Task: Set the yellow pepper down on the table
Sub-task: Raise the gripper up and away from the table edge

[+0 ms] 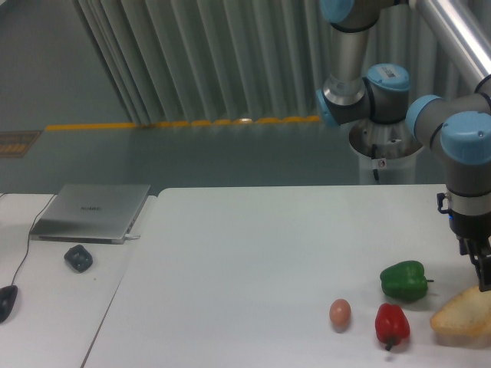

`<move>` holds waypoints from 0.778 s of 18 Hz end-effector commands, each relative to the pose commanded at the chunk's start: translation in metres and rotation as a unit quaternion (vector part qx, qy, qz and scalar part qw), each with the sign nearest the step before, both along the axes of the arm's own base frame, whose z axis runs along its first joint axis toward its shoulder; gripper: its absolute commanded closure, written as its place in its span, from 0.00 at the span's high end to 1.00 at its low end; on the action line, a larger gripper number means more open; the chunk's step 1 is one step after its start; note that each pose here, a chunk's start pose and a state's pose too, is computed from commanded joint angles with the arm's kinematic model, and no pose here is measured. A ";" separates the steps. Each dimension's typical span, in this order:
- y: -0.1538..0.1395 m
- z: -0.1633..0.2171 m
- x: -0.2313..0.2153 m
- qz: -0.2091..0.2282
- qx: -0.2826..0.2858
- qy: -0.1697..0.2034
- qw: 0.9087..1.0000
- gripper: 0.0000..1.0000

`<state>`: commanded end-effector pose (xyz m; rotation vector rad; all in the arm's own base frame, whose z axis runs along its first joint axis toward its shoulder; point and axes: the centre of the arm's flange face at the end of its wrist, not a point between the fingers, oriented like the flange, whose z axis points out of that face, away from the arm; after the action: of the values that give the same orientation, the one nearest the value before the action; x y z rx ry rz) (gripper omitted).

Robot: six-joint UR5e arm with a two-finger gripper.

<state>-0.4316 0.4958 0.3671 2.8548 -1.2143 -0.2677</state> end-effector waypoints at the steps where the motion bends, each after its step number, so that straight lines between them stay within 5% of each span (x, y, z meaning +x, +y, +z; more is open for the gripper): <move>1: 0.000 0.000 0.000 0.000 0.002 -0.002 1.000 1.00; 14: -0.017 -0.015 -0.011 0.016 -0.003 -0.014 1.000 1.00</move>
<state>-0.4426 0.4784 0.3520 2.8798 -1.1708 -0.2233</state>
